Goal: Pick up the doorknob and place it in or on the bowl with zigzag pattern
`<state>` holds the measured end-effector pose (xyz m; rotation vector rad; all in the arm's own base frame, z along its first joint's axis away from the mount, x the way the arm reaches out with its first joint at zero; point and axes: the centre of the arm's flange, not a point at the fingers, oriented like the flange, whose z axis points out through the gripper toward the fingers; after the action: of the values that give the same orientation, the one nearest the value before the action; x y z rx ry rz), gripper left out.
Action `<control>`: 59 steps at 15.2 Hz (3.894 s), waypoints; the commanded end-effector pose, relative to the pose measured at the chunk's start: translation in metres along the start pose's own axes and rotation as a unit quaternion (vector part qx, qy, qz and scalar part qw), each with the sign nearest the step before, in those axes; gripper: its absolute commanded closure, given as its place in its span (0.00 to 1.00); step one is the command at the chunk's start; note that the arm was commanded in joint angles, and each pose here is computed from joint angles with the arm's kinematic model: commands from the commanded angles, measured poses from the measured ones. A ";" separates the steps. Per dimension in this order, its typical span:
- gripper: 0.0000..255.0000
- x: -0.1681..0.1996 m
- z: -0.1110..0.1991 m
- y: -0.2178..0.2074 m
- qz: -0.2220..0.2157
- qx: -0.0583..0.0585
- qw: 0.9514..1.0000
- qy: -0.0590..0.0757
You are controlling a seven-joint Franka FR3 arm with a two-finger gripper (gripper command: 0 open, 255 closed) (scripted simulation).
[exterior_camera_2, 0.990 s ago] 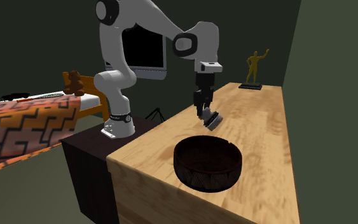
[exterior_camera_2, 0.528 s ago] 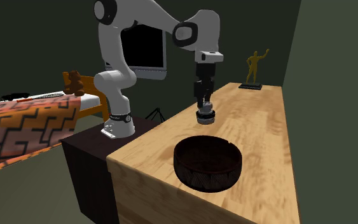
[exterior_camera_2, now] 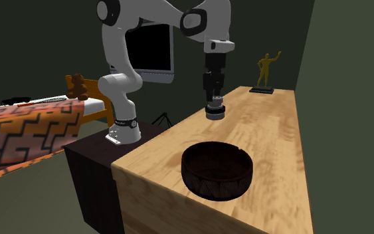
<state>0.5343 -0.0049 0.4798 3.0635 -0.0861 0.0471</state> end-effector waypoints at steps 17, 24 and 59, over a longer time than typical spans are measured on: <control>1.00 0.046 -0.029 0.126 0.000 0.000 1.000 0.000; 1.00 0.077 -0.023 0.213 0.000 0.000 1.000 0.000; 0.00 0.099 0.029 0.272 0.000 0.000 1.000 0.000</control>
<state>0.6185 -0.2835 0.4635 3.0632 -0.0864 0.0478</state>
